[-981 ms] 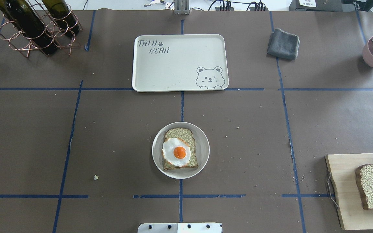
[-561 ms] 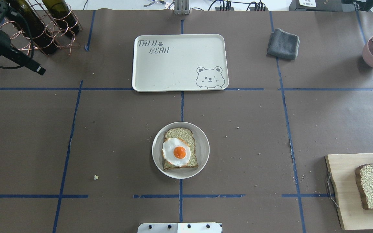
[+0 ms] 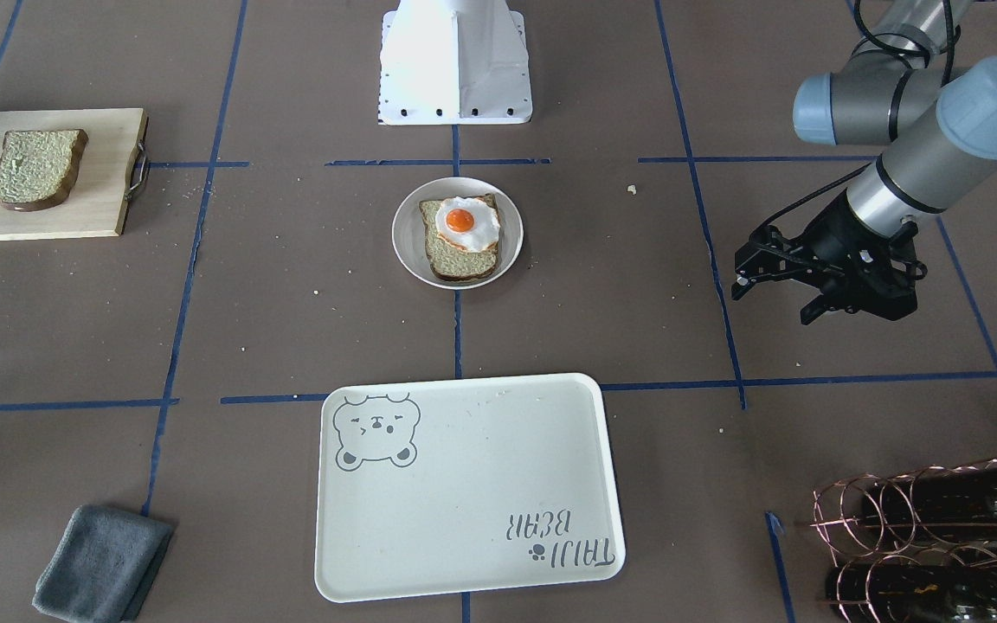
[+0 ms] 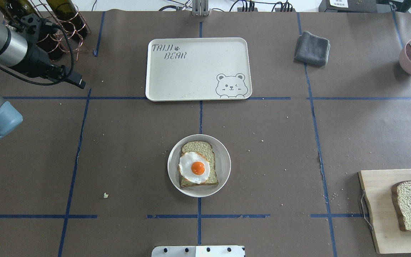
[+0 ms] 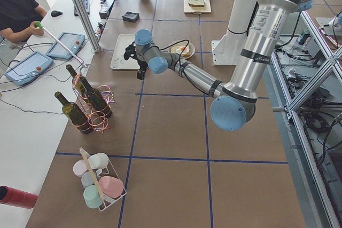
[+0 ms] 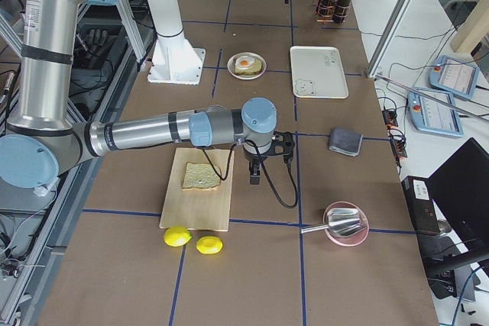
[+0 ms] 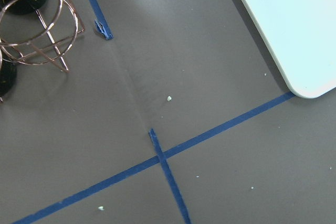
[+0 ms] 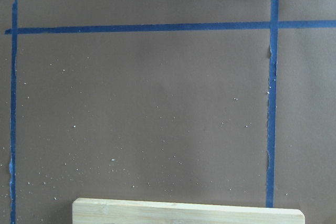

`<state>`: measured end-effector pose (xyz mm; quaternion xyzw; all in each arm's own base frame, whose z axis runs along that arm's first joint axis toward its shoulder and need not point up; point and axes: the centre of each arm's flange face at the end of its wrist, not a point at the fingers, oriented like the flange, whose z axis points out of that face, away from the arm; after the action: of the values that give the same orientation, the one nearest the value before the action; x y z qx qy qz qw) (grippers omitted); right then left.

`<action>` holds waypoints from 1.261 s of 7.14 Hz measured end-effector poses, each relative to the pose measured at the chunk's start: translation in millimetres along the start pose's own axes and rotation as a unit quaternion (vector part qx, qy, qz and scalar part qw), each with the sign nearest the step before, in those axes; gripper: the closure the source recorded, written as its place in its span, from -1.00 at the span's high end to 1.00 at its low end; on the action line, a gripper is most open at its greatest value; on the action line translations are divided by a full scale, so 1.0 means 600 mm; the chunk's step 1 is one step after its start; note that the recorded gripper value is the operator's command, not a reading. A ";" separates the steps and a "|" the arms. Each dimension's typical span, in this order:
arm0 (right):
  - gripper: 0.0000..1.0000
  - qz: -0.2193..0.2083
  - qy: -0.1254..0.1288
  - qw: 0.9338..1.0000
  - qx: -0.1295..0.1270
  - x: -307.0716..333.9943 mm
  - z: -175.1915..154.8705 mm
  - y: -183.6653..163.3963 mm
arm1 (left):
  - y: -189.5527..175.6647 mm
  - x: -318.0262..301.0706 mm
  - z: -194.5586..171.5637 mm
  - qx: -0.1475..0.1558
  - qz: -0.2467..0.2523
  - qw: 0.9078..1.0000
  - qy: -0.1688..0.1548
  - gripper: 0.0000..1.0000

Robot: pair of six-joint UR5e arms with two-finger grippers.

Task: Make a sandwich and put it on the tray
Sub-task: 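Move right gripper over the bread slice on the wooden board while left arm rises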

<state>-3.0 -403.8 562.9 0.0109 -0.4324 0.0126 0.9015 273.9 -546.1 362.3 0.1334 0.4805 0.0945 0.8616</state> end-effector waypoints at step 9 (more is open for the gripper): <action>0.96 0.004 -0.005 1.000 0.010 0.050 0.229 0.258 | 0.026 0.101 0.027 0.012 -0.055 0.998 0.022 1.00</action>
<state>-96.0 -252.9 673.5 0.0180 -0.4368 0.0202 0.8992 318.6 -515.9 327.1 0.1156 0.5068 0.0440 0.8532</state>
